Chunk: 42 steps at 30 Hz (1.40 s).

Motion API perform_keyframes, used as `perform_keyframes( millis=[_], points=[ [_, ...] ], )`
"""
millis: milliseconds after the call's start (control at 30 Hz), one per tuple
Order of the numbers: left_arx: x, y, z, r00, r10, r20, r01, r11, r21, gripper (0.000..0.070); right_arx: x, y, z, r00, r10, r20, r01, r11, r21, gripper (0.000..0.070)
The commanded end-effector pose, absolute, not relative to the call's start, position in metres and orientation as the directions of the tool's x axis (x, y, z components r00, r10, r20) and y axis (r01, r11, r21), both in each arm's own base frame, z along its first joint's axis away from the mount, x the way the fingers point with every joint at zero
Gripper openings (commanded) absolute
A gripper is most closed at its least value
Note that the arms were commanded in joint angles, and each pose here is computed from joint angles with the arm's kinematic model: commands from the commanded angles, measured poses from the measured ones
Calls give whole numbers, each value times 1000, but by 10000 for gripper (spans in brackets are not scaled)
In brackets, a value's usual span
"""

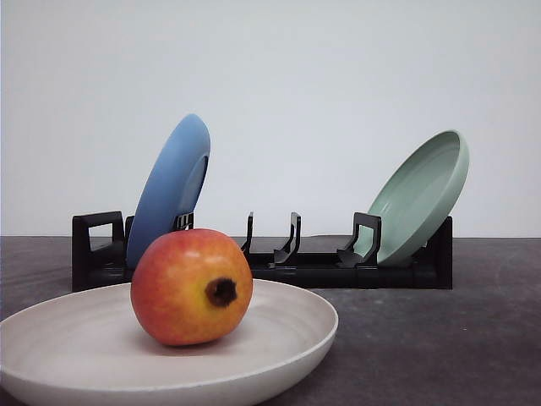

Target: Place pomegranate in white plate

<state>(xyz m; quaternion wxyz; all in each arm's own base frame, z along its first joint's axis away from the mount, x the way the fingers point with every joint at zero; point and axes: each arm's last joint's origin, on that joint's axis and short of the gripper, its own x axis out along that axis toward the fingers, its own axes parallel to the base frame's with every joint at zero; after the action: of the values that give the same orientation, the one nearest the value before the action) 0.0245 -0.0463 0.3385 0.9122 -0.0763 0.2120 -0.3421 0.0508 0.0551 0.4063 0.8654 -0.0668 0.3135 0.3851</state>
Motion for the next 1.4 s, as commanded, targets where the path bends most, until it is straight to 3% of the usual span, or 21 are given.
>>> perform_keyframes(
  millis=[0,233,467,500,533,567,600,633,667,733,1367],
  points=[
    [25,-46,342,694,-647,-316,587,762,-273,586,43,47,398,537,660,-525,-696,698,167,700],
    [25,-45,342,723,-620,-306,562,785,-262,586,27,29,349,656,702,-277,-675,710,199,700],
    [26,-45,342,728,-615,-304,558,788,-261,583,31,33,327,661,699,-273,-672,714,197,700],
    [26,-45,342,728,-615,-304,558,788,-260,562,32,33,327,661,698,-274,-672,714,197,700],
    [26,-45,342,727,-615,-304,560,788,-254,434,32,33,327,664,696,-274,-670,716,195,695],
    [26,-45,342,727,-615,-305,566,788,-241,244,32,33,327,668,691,-277,-665,721,195,598],
    [26,-45,342,728,-614,-306,572,789,-224,1,32,33,326,666,691,-281,-663,721,200,342],
    [26,-45,342,733,-609,-304,570,793,-213,26,32,33,326,666,691,-283,-670,720,182,3],
    [26,-45,342,738,-603,-303,567,797,-208,0,32,33,326,671,685,-283,-672,723,157,46],
    [26,-45,342,754,-586,-297,549,810,-205,0,32,32,326,695,661,-283,-648,746,152,0],
    [27,-44,342,762,-576,-295,541,817,-199,0,32,32,326,701,656,-279,-643,751,150,0]
  ],
)
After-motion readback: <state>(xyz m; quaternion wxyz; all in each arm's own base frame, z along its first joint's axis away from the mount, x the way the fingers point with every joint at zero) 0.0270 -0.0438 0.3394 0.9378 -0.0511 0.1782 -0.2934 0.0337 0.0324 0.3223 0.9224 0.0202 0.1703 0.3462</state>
